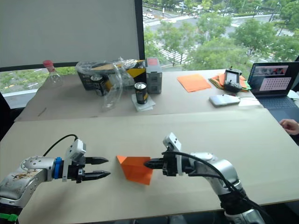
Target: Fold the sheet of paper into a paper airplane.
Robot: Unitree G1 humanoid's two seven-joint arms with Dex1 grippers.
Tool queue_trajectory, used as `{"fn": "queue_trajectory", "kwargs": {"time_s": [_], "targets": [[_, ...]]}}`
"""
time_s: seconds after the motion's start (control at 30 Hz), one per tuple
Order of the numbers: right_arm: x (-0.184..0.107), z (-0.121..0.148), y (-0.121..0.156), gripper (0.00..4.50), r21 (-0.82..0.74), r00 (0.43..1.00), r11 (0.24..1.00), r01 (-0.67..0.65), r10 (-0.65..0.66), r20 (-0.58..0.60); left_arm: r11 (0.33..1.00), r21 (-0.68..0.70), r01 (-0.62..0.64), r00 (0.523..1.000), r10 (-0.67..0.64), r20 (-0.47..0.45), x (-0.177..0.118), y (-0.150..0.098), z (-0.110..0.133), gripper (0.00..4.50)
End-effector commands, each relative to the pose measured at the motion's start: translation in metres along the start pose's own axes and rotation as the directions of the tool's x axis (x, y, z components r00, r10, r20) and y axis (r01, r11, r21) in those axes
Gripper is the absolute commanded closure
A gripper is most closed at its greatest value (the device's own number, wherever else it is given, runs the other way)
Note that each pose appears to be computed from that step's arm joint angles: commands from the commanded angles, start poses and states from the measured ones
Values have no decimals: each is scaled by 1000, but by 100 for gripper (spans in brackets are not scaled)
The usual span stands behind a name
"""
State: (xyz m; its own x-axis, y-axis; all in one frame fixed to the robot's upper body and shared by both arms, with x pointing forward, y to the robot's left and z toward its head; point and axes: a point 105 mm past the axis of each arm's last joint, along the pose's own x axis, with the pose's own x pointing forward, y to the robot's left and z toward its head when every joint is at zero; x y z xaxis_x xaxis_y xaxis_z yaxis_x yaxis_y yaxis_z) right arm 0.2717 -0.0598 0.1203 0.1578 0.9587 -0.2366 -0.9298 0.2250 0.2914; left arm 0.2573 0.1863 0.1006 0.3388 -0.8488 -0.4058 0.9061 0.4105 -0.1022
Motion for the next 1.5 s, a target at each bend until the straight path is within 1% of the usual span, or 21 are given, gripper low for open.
{"fn": "queue_trajectory", "kwargs": {"time_s": [0.03, 0.1, 0.2, 0.3, 0.37, 0.43, 0.47, 0.6, 0.67, 0.73, 0.83, 0.9, 0.97, 1.07, 1.17, 1.2, 1.23, 1.3, 1.37, 1.47, 1.5], "targets": [[-8, 43, 3, 446, -247, 999, 969, -25, 36, 40, 999, 35, -31, 998, 28, 61, -7, 5, 14, 130], [-10, 51, 1, 446, -328, 999, 945, -17, 29, 31, 999, 33, -35, 997, 33, 69, -8, 6, 15, 130], [-14, 79, -9, 446, -531, 999, 846, 49, -38, 32, 998, 29, -51, 995, 49, 88, -10, 8, 17, 130], [-16, 103, -16, 446, -760, 994, 642, 99, -99, 46, 998, 3, -63, 988, 62, 139, -11, 10, 23, 130], [-16, 113, -17, 446, -880, 991, 461, 112, -113, 67, 998, 5, -68, 986, 67, 150, -11, 11, 25, 130], [-12, 104, -13, 446, -946, 996, 317, 63, -73, 42, 998, 5, -70, 986, 68, 153, -11, 12, 26, 130], [-9, 94, -9, 446, -963, 999, 267, 26, -46, 14, 997, 5, -70, 986, 69, 153, -11, 13, 26, 130], [-1, 47, -1, 446, -990, 995, 102, -98, 17, -97, 997, 9, -72, 986, 70, 154, -10, 15, 28, 130], [0, 24, 0, 446, -988, 989, 45, -148, 32, -147, 997, 11, -73, 985, 70, 156, -10, 17, 29, 130], [0, 3, -2, 446, -983, 982, 18, -184, 46, -183, 997, -4, -76, 985, 76, 157, -8, 20, 31, 130], [-4, -21, -19, 446, -969, 969, -21, -246, -13, -246, 999, -6, -42, 988, 43, 146, -1, 18, 30, 130], [-5, -23, -28, 446, -967, 967, -35, -251, -46, -249, 999, -7, -31, 989, 32, 146, -1, 18, 31, 130], [-7, -21, -32, 446, -974, 972, -22, -227, -61, -226, 999, -4, -34, 989, 34, 145, -1, 20, 32, 130], [-12, -20, -30, 347, -977, 975, 25, -213, -63, -214, 1000, 1, -28, 989, 27, 145, 1, 21, 33, 130], [-18, -26, -21, 268, -970, 969, 22, -241, -48, -242, 1000, 5, 1, 989, -2, 149, 6, 18, 34, 130], [-22, -26, -17, 211, -970, 968, 21, -244, -48, -245, 1000, 6, 26, 987, -27, 155, 8, 14, 36, 130], [-27, -24, -15, 202, -970, 968, 20, -244, -52, -244, 999, 4, 53, 985, -53, 165, 10, 10, 39, 130], [-35, -20, -13, 104, -971, 969, 28, -236, -74, -237, 994, -4, 109, 977, -106, 187, 12, 1, 44, 130], [-44, -15, -12, 55, -973, 968, 54, -223, -104, -227, 986, -8, 167, 968, -163, 191, 15, -9, 46, 130], [-51, -3, -10, 55, -979, 971, 89, -184, -137, -195, 974, -14, 224, 957, -218, 191, 21, -21, 48, 130], [-53, 1, -10, 53, -980, 972, 108, -170, -147, -185, 971, -26, 238, 954, -229, 191, 26, -23, 48, 156]]}}
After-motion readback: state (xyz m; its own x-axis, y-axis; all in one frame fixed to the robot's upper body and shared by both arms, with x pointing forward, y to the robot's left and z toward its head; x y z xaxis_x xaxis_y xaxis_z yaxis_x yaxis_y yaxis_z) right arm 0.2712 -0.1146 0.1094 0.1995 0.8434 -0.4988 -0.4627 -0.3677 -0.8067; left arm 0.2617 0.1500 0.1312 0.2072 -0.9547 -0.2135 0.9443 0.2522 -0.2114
